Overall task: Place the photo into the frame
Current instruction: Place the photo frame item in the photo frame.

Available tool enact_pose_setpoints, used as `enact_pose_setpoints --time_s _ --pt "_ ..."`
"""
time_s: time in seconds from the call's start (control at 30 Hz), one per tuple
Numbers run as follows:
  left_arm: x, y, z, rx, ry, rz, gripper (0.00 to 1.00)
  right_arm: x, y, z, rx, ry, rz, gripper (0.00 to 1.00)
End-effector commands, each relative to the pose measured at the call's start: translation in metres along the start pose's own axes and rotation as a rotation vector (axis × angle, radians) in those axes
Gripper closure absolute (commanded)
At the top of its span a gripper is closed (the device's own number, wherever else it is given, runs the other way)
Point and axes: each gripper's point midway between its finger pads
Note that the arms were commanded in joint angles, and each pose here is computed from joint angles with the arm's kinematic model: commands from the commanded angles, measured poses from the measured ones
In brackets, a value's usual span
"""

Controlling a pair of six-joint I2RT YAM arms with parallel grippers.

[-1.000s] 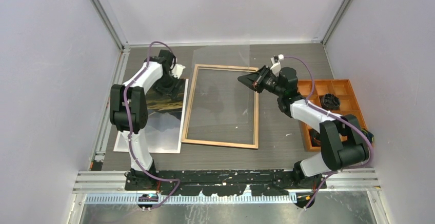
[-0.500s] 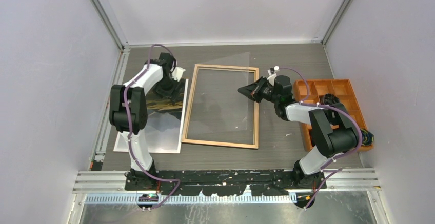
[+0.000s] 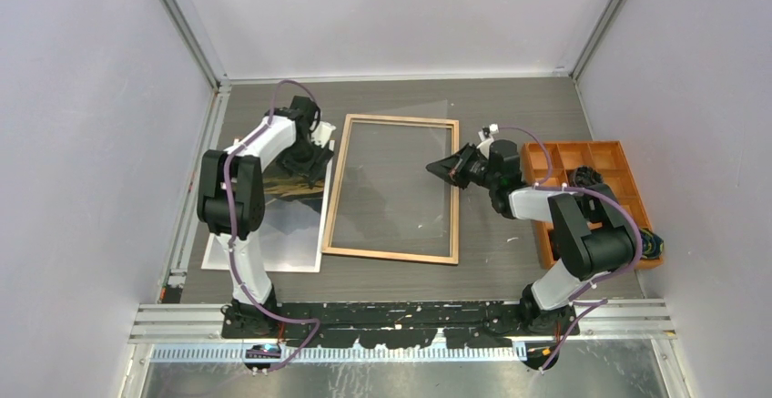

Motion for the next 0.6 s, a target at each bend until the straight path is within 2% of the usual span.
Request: enact_pose_setpoints --time_s 0.0,0.57 --pt "-0.014 0.001 0.011 0.014 -0.059 0.026 0.3 -0.006 0.009 0.012 -0.06 -0.044 0.024 0.99" --pt "-0.014 -0.006 0.014 0.035 -0.051 0.033 0.3 -0.011 -0.009 0.012 -0.054 -0.046 -0.017 0.99"
Point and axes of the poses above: each gripper's point midway between its finger pads, its own x axis out along the fingers, its own y axis along the line the jaws close on, z = x × y, and after that the axes turned 6 degrees about -x, right-handed
